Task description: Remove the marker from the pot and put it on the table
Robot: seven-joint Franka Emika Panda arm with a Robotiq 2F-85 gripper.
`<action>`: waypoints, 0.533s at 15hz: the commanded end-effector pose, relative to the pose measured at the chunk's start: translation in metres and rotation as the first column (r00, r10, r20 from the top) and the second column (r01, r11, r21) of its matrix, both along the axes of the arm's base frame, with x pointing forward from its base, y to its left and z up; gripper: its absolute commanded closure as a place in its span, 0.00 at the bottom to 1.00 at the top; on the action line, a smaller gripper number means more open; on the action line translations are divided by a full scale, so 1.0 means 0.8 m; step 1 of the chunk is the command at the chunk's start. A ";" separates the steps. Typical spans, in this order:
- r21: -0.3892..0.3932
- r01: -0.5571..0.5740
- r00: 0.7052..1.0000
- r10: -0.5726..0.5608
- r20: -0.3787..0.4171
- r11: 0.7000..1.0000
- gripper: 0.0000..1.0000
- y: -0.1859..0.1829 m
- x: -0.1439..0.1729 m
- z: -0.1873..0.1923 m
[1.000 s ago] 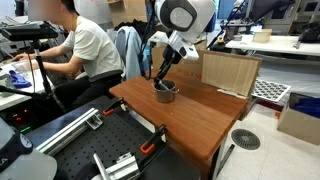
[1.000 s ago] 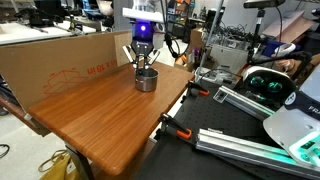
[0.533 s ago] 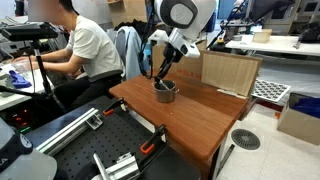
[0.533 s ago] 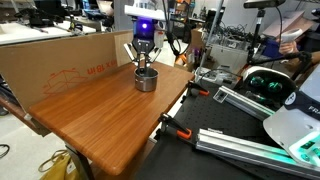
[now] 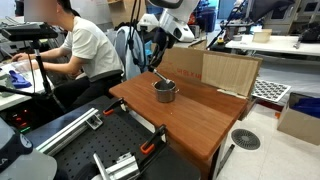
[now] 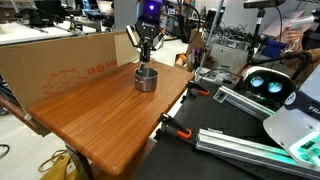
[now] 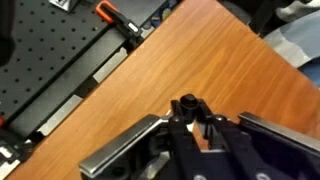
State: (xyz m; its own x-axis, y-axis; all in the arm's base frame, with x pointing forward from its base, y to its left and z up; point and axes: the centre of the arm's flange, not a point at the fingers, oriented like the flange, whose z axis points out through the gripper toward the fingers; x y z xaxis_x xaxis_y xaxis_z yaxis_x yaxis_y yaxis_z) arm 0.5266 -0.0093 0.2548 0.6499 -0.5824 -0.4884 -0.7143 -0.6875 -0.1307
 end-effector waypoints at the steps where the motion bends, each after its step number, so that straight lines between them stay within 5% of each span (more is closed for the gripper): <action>1: -0.020 -0.051 0.996 0.052 0.072 0.999 0.95 0.027 -0.029 0.019; 8: -0.081 -0.097 0.982 0.109 0.157 0.992 0.95 0.089 -0.038 0.006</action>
